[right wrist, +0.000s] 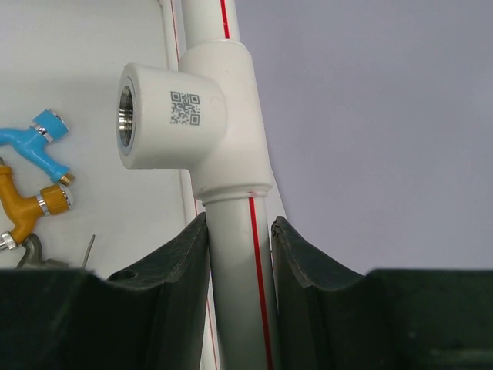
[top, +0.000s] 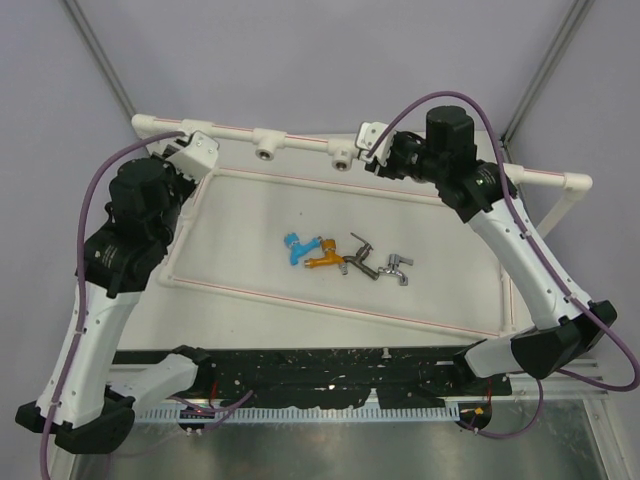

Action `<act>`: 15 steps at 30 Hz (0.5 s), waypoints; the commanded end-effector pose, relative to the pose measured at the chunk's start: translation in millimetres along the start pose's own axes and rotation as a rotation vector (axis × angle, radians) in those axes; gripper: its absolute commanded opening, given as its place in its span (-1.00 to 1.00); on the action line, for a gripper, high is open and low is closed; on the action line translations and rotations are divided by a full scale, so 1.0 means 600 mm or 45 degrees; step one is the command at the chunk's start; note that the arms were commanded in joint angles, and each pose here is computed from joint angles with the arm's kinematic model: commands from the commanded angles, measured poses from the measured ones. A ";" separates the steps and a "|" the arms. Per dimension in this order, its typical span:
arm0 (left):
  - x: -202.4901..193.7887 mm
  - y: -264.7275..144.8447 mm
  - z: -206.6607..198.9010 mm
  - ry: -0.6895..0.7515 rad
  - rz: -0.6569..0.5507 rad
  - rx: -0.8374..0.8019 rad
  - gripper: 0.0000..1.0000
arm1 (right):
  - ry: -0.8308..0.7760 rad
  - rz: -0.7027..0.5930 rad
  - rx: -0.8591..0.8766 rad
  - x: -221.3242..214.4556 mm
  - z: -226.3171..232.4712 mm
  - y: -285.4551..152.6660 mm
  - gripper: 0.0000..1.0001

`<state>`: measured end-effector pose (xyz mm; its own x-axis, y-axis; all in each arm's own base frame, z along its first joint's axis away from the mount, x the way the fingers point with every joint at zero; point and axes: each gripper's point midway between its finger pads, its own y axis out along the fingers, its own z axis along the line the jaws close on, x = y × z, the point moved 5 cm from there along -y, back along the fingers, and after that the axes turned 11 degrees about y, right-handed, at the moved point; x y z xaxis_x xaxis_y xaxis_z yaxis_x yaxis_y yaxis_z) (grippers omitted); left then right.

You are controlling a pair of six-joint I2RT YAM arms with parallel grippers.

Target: Install the water faucets

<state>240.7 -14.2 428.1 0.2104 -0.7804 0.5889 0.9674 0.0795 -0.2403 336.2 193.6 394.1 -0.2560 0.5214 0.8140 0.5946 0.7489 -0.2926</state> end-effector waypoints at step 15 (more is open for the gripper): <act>0.162 -0.069 -0.020 -0.299 -0.667 -0.211 0.49 | 0.238 0.066 0.199 -0.049 0.063 0.052 -0.89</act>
<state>233.7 -102.7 440.1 -0.1608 -0.7016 0.6942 0.9195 -0.3621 -0.1530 337.6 198.7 394.7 -0.2665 0.5062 0.8202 0.5884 0.7594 -0.2775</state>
